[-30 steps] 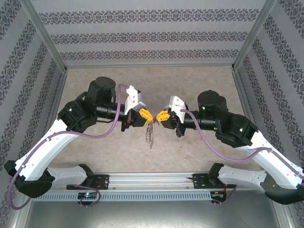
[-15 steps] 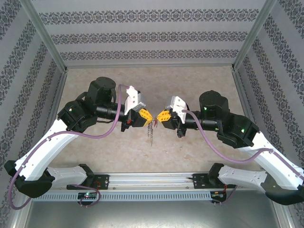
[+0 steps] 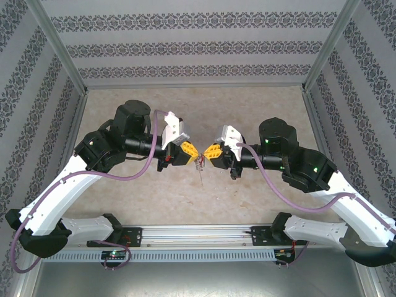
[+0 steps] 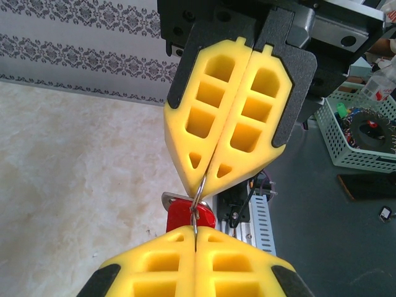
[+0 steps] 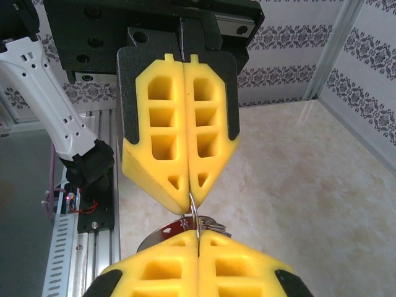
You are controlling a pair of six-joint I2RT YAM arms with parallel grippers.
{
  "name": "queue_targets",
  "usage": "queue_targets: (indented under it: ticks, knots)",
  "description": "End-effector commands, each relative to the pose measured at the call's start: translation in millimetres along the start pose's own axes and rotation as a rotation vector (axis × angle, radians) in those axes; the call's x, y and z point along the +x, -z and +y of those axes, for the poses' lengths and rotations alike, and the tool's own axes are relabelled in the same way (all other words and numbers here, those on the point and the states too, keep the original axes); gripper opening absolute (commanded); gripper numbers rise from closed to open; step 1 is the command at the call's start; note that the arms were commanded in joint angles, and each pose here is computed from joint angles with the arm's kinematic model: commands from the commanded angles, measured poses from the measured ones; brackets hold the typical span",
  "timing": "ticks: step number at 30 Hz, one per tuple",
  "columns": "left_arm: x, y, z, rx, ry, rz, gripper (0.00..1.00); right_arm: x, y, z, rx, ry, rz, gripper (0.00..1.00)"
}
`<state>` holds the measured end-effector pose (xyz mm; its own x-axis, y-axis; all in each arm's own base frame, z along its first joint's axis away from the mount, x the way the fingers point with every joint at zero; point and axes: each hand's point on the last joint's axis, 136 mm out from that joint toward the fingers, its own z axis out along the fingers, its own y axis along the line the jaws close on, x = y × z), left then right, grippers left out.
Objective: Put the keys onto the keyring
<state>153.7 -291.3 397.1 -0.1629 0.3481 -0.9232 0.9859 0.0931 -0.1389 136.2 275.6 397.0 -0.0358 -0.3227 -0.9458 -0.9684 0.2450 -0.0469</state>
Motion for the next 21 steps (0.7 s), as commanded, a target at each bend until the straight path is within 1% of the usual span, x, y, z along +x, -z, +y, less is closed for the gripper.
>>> queue_targets:
  ticks: [1,11,21]
  knots:
    - [-13.6,5.3,-9.6,0.015,-0.060,-0.029,0.00,-14.1,2.3,9.4,-0.044,0.016,-0.039,0.00]
    - [-11.3,5.0,-8.1,0.007,-0.060,-0.023,0.00,-15.6,6.1,11.4,-0.047,0.015,-0.046,0.00]
    - [-13.8,4.6,-8.4,0.010,-0.064,-0.030,0.00,-12.0,0.9,12.9,-0.067,0.009,-0.035,0.00]
